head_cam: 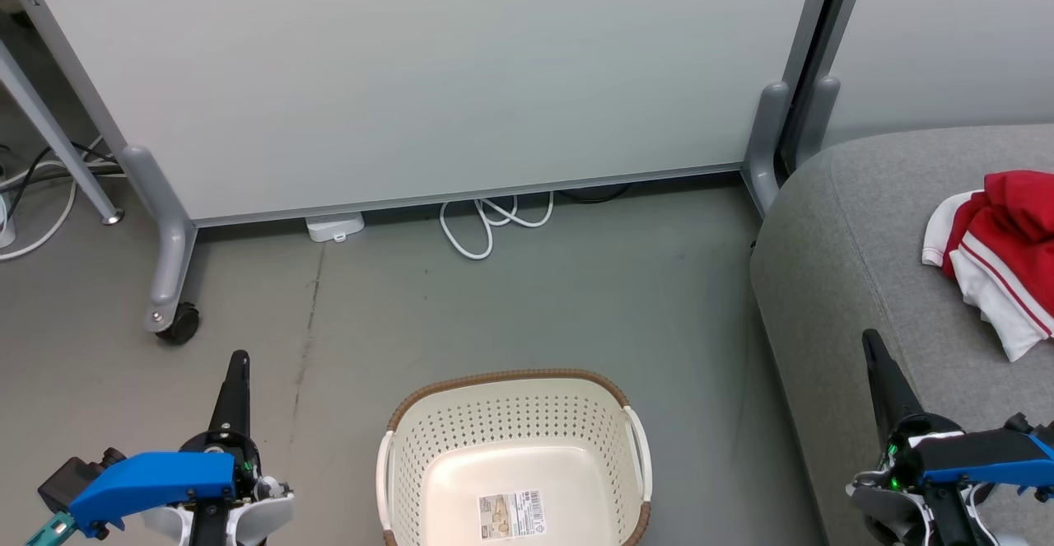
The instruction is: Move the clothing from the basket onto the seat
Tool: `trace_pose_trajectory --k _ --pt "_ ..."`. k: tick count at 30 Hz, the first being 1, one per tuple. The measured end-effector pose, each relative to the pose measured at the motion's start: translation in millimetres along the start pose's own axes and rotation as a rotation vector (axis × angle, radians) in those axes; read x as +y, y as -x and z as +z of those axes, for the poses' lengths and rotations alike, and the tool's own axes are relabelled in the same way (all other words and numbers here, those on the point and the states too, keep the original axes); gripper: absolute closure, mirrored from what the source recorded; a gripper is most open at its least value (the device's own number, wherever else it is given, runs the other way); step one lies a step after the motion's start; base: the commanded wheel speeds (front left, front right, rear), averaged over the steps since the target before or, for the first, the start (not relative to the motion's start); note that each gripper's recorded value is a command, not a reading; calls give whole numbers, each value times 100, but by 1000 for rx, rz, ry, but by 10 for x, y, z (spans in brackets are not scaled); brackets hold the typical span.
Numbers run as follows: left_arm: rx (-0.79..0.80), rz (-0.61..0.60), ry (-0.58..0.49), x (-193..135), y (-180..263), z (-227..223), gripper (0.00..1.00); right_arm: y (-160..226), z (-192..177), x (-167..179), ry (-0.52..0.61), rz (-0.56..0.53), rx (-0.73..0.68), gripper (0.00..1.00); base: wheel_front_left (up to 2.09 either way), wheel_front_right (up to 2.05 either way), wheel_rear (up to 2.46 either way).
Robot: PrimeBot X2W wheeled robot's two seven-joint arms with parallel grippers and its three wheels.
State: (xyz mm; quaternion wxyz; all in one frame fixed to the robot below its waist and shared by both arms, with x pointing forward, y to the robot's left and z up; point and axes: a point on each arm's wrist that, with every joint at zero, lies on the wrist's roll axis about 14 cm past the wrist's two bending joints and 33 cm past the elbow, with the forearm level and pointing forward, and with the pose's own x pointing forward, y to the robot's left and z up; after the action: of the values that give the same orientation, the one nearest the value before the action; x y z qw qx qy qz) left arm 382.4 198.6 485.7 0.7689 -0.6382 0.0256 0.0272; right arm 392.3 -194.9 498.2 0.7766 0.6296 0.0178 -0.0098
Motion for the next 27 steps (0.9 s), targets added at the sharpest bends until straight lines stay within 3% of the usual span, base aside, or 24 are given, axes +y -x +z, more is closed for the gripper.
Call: trace_pose_trajectory --k 27 --pt "3 -58 175 -162 -32 48 100 23 54 81 -201 37 -9 100 0 0 0"
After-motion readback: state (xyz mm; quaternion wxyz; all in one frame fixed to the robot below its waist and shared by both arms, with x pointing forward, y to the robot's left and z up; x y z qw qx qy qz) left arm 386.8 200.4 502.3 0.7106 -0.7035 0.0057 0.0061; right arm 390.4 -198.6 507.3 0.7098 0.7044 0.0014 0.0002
